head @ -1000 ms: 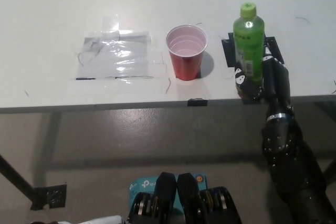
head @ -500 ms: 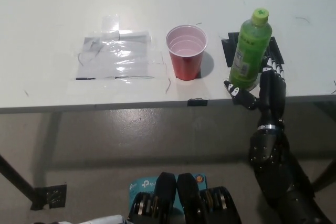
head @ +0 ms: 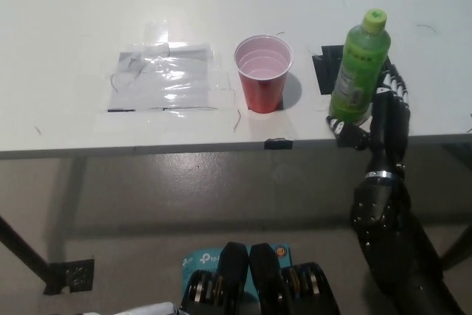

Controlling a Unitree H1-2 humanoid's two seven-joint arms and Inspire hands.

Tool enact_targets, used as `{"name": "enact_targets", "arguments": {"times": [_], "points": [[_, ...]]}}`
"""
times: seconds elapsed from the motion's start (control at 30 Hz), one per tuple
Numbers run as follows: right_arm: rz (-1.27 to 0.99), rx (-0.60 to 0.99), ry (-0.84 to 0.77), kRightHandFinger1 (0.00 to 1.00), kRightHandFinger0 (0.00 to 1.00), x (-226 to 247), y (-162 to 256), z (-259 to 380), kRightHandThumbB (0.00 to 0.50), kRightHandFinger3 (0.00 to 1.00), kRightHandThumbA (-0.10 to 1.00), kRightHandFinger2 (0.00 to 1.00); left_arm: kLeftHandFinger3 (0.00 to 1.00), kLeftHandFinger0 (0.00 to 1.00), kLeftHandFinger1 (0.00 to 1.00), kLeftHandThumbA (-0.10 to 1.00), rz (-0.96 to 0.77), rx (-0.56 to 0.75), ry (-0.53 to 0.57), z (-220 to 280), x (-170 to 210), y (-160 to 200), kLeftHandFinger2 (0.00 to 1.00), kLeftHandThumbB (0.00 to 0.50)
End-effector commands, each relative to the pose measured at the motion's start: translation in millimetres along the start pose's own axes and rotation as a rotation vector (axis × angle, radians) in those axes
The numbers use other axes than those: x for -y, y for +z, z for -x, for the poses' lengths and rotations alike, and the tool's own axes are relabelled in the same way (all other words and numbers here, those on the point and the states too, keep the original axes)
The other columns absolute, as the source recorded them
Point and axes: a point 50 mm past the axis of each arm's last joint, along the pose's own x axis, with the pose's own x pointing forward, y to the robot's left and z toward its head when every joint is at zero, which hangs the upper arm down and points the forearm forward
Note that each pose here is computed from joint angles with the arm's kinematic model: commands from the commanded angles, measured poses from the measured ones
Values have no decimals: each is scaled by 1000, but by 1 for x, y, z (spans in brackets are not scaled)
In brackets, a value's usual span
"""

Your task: The robot uses its right hand to pick up a bottle kept in the middle of the desk and tilt it into a cup kept next to it to pour water out

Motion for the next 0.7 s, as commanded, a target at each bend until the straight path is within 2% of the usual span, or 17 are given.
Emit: {"name": "enact_targets", "arguments": {"times": [0.0, 0.23, 0.33, 0.43, 0.47, 0.5, 0.6, 0.63, 0.67], "points": [[-5, -14, 15, 1000, 1000, 17, 13, -1, 500, 1000, 1000, 1000, 1000, 1000, 1000, 1000, -1, -3, 50, 6, -3, 1, 1000, 500], [-103, -36, 87, 1000, 1000, 63, 25, 58, 500, 1000, 1000, 1000, 1000, 1000, 1000, 1000, 12, -4, 57, 8, -2, -1, 1000, 500], [-209, 10, 128, 1000, 1000, 77, 32, 96, 500, 1000, 1000, 1000, 1000, 1000, 1000, 1000, 16, -5, 55, 6, -3, -2, 1000, 500], [-297, -46, 235, 1000, 1000, 92, 37, 144, 500, 1000, 1000, 1000, 1000, 1000, 1000, 1000, 28, -2, 61, 6, -2, -3, 1000, 500], [-325, -70, 283, 1000, 1000, 98, 37, 162, 461, 1000, 1000, 1000, 1000, 1000, 1000, 1000, 26, -8, 65, 6, -1, -3, 1000, 500], [-341, -83, 318, 1000, 1000, 103, 37, 176, 449, 1000, 1000, 1000, 1000, 1000, 1000, 1000, 24, -11, 67, 6, 0, -2, 1000, 500], [-347, -95, 350, 1000, 1000, 112, 37, 193, 444, 1000, 1000, 1000, 1000, 1000, 1000, 1000, 24, -11, 65, 6, -2, -3, 1000, 500], [-371, -74, 375, 1000, 1000, 119, 36, 200, 402, 1000, 1000, 1000, 1000, 1000, 1000, 1000, 24, -11, 70, 7, -3, -3, 1000, 496], [-381, -68, 385, 1000, 1000, 122, 35, 204, 387, 1000, 1000, 1000, 1000, 1000, 1000, 1000, 23, -10, 70, 7, -3, -2, 1000, 498]]}}
